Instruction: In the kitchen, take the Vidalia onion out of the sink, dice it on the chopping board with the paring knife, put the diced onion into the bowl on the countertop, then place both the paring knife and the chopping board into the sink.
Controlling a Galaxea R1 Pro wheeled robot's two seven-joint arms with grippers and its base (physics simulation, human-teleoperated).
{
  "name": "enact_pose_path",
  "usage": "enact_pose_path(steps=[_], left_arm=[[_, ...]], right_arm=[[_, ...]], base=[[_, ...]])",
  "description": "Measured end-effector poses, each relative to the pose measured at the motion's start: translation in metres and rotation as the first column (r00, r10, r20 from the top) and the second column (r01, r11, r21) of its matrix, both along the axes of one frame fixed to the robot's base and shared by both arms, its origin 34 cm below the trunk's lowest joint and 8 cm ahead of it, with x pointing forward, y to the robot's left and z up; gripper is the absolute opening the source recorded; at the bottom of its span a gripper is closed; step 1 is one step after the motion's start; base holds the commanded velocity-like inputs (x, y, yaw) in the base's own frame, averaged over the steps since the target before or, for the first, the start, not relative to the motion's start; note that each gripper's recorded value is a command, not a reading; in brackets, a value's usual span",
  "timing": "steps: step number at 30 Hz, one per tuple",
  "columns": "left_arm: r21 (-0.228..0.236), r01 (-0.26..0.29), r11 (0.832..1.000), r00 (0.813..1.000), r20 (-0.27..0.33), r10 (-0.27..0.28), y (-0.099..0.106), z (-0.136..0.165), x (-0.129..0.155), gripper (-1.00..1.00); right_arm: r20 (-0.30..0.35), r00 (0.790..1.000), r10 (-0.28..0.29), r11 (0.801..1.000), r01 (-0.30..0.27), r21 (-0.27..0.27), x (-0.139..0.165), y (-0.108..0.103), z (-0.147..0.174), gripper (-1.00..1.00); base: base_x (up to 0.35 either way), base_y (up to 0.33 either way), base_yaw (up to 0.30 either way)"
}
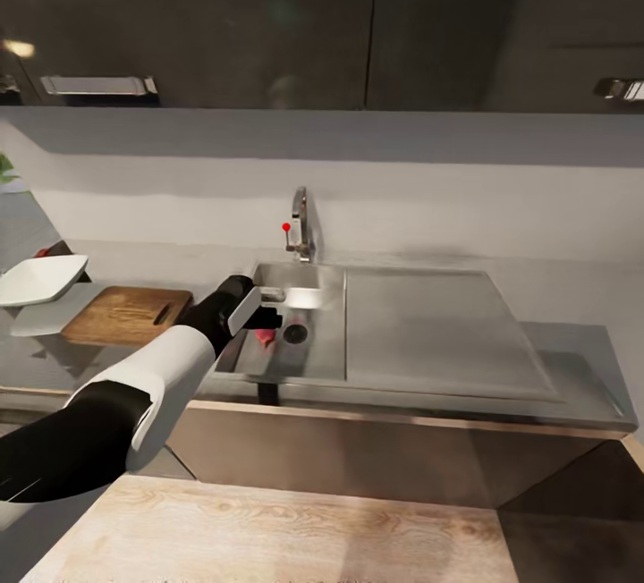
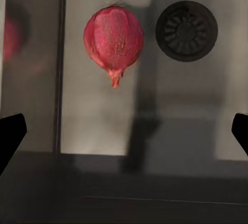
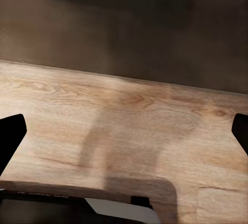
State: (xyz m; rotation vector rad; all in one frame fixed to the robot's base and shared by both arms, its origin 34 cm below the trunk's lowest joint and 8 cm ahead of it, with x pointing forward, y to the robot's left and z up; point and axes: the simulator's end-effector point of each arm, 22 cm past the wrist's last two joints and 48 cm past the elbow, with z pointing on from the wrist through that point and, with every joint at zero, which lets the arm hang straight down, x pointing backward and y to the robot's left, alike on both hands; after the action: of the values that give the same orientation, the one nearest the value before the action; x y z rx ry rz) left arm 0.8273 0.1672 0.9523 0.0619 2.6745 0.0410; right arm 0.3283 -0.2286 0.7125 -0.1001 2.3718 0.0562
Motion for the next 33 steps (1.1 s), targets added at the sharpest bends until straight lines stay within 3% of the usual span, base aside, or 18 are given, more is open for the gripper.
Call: enact_pose_path(steps=[33], left_arm=[[-0.001,0.001,1.000,0.999,-0.053,-0.001,0.000,-0.038,-0.006,1.00]], right_arm=[[-0.048,0.999,0.000,1.000,0.000,0.000,-0.014,0.000,-0.010,1.00]], base=[[0.123,-0.130,0.083]])
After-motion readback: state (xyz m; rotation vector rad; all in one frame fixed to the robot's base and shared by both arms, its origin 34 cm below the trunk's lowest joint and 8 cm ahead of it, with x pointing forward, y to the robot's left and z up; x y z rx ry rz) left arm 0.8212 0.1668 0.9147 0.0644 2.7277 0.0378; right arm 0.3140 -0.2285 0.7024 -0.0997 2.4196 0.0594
